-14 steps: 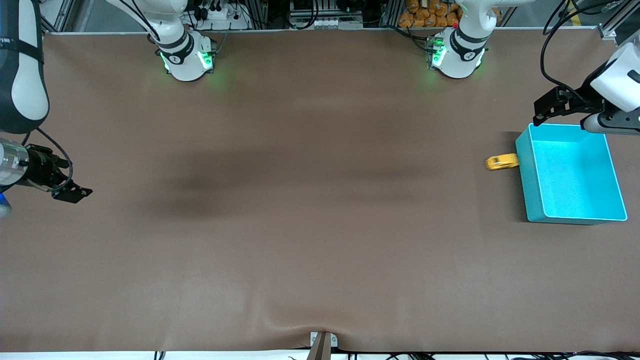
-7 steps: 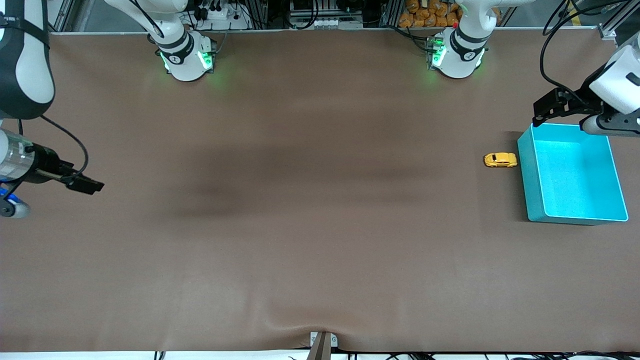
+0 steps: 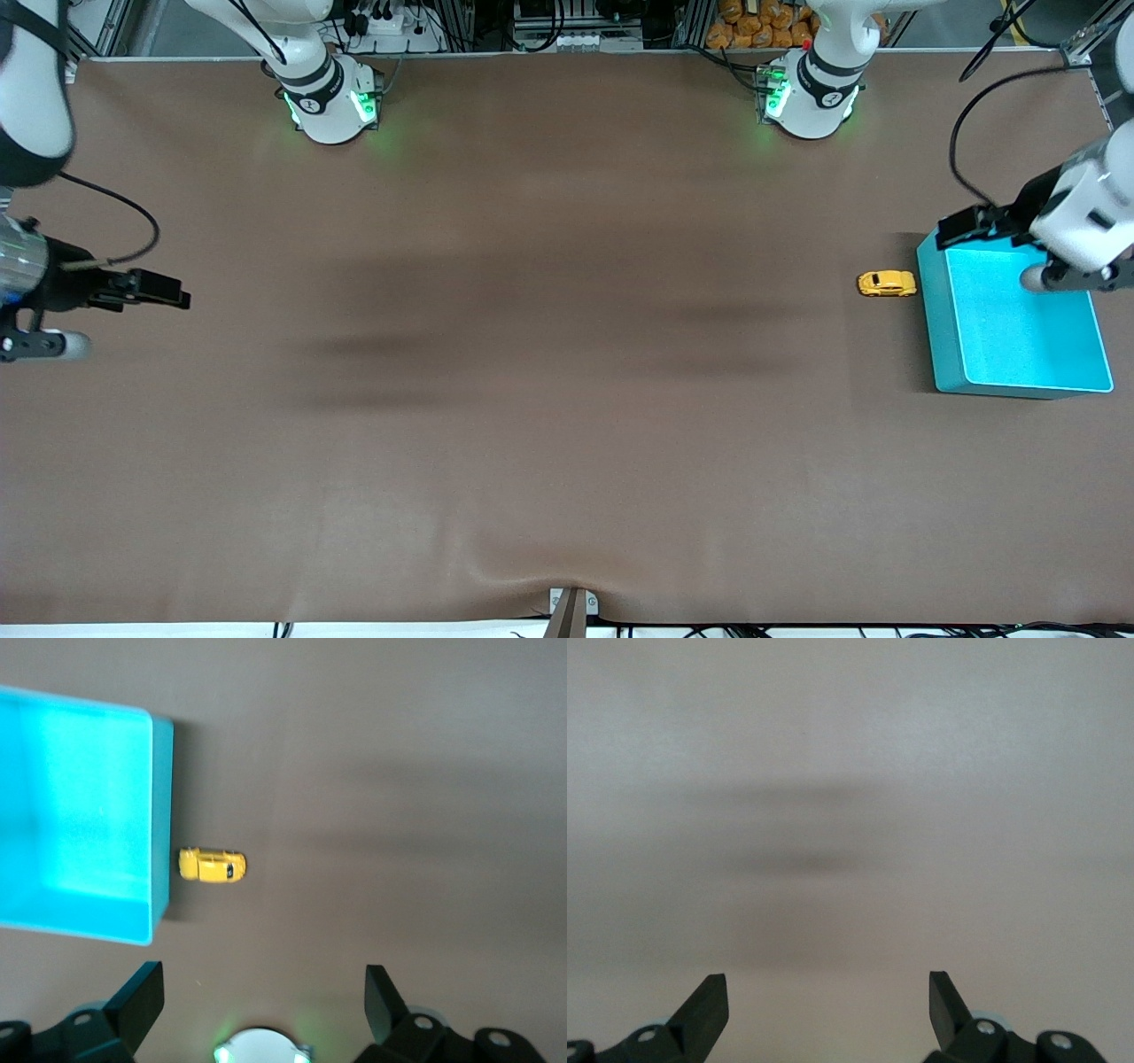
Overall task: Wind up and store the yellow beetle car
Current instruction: 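Reach the left gripper down to the car beside the cyan box, then close the left gripper around the yellow car, then lift the car with the left gripper and carry it over the box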
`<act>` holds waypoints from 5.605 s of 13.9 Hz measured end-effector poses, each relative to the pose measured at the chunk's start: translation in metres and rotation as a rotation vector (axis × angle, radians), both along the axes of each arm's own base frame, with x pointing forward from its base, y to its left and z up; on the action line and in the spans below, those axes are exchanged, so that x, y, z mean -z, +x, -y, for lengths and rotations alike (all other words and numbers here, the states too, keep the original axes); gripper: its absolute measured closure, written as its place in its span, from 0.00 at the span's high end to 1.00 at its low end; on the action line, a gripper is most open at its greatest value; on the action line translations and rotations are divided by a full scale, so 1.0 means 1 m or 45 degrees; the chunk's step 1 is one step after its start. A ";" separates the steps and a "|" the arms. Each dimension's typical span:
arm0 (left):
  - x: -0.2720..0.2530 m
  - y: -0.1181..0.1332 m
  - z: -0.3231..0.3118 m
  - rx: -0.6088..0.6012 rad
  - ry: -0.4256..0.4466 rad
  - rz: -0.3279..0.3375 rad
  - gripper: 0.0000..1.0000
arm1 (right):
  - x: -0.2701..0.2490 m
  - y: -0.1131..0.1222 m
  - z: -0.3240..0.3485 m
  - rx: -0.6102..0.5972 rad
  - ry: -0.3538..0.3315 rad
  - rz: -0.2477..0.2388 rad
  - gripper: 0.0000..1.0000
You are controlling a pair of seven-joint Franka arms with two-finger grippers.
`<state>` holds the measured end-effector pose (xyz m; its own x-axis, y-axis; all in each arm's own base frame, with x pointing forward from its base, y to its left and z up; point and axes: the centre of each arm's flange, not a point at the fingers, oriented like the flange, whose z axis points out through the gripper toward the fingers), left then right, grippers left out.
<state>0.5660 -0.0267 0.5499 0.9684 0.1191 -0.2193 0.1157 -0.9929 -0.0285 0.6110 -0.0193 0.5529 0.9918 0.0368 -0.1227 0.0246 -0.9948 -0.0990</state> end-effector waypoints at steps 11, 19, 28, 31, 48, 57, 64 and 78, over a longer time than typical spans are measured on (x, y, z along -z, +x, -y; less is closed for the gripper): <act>0.192 -0.033 0.006 -0.415 0.106 -0.051 1.00 | -0.059 -0.071 -0.014 -0.041 -0.015 0.095 1.00; 0.290 -0.082 -0.021 -0.965 0.141 0.143 1.00 | -0.067 -0.065 -0.008 -0.043 -0.036 0.173 1.00; 0.332 -0.136 -0.123 -1.417 0.140 0.249 1.00 | -0.087 -0.065 -0.026 -0.048 -0.104 0.220 1.00; 0.331 -0.134 -0.119 -1.513 0.142 0.265 1.00 | -0.087 -0.065 -0.025 -0.040 -0.104 0.217 1.00; 0.368 -0.134 -0.107 -1.572 0.119 0.265 0.52 | -0.084 -0.064 -0.022 -0.028 -0.105 0.207 1.00; 0.286 -0.063 -0.005 -1.360 0.053 0.285 0.51 | -0.084 -0.064 -0.022 -0.027 -0.107 0.207 1.00; 0.184 0.006 -0.019 -1.104 0.101 0.339 0.51 | -0.084 -0.065 -0.021 -0.025 -0.110 0.201 1.00; 0.197 0.001 -0.208 -0.235 0.113 0.337 0.51 | -0.081 -0.065 -0.019 -0.021 -0.113 0.177 1.00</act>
<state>0.5669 0.1814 0.3525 0.9507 0.3048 0.0562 0.3080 -0.9496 -0.0590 0.5457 -0.0004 0.6336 0.9987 0.0487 0.0120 0.0487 -0.9988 -0.0051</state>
